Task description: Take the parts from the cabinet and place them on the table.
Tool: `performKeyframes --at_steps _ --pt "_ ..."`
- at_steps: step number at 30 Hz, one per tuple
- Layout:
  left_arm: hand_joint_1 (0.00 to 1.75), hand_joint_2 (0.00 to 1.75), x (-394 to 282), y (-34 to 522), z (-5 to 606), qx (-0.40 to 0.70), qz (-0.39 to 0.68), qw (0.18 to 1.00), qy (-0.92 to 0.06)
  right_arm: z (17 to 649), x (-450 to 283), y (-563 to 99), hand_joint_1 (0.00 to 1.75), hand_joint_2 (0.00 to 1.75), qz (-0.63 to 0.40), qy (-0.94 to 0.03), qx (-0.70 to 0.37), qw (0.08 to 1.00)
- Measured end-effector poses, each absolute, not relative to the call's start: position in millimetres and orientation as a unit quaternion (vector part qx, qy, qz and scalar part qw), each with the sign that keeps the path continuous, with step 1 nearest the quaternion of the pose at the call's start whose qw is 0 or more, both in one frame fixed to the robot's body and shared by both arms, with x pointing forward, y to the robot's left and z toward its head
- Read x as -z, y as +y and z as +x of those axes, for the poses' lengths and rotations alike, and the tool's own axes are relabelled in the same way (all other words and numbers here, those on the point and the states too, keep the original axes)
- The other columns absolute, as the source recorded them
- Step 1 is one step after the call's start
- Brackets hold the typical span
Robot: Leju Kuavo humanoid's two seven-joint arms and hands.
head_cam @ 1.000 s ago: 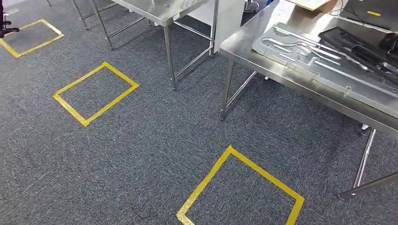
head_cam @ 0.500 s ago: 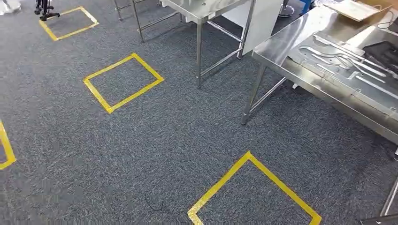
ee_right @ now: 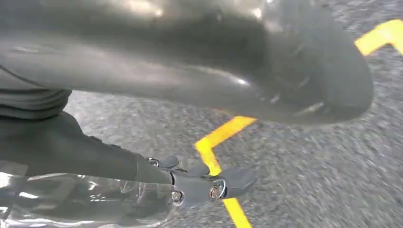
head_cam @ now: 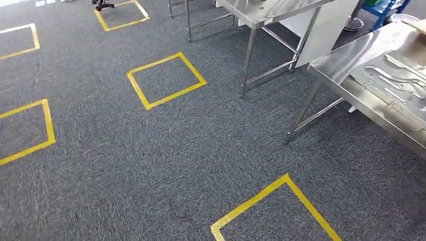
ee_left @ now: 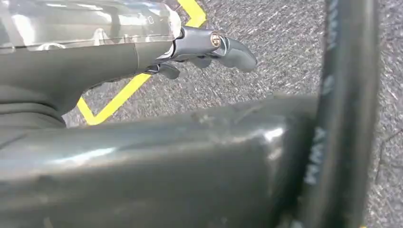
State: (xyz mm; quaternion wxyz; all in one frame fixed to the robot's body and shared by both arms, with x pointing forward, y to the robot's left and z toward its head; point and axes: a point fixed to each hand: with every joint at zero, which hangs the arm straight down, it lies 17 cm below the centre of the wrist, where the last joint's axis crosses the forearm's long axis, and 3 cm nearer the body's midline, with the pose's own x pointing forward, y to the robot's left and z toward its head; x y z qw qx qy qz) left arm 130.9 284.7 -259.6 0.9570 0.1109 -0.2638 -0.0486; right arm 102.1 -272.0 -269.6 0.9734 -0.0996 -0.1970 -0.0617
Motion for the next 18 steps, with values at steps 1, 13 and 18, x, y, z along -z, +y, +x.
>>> performKeyframes --at_steps 1,13,18 --pt "0.0 0.0 260.4 285.1 127.1 0.047 0.111 0.958 -0.261 102.4 269.9 -271.4 0.0 0.0 -0.099 -0.193 0.063 0.974" --pt "0.0 0.0 259.8 286.7 127.2 0.042 0.114 0.957 -0.264 89.7 273.8 -266.1 0.0 0.0 -0.095 -0.164 0.062 0.98" --pt "0.0 0.0 258.8 286.2 130.5 0.045 0.113 0.956 -0.268 91.9 273.7 -265.0 0.0 0.0 -0.094 -0.163 0.053 0.981"
